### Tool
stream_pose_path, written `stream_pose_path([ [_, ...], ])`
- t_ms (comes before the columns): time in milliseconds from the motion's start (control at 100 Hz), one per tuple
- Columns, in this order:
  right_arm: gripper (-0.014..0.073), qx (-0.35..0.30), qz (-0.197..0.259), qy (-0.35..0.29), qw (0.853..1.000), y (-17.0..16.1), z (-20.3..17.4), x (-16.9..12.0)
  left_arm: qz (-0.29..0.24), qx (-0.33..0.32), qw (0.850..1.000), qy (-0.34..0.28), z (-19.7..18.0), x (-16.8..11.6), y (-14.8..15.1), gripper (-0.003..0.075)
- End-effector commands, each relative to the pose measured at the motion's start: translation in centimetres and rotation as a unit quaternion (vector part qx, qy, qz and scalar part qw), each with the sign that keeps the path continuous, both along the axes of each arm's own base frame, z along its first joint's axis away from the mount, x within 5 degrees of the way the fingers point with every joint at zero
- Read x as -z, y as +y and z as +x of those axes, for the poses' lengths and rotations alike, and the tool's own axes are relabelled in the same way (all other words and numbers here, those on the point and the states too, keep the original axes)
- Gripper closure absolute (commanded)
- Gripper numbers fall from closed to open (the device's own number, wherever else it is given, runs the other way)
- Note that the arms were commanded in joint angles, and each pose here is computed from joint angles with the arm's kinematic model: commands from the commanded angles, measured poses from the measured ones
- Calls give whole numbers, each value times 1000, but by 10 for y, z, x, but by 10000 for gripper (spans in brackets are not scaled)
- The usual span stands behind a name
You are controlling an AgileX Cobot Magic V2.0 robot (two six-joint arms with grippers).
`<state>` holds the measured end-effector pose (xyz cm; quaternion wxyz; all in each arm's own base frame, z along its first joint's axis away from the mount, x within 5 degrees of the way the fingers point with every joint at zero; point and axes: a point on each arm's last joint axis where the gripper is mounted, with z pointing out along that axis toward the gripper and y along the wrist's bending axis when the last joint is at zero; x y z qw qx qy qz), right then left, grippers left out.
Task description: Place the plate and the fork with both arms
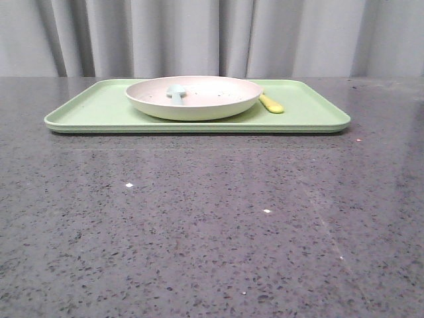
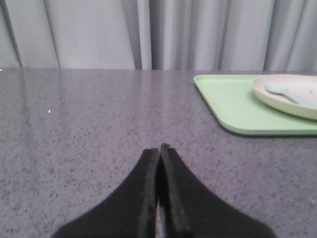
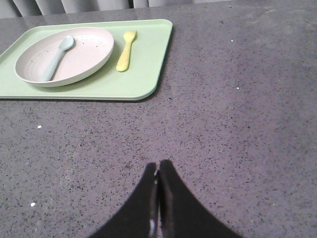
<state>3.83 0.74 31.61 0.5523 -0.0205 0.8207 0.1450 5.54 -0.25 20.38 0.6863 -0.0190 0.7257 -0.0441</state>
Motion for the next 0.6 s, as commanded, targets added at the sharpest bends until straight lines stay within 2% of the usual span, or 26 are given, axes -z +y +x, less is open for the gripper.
stream_pose_path([
  [0,662,1,3,-44,999,0,2,-13,-3,-11,997,-72,-3,-10,2,741],
  [130,662,1,3,-44,999,0,2,-13,-2,-11,998,-56,-1,-2,2,741],
  [590,662,1,3,-44,999,0,2,-13,-2,-11,998,-56,-1,-2,2,741],
])
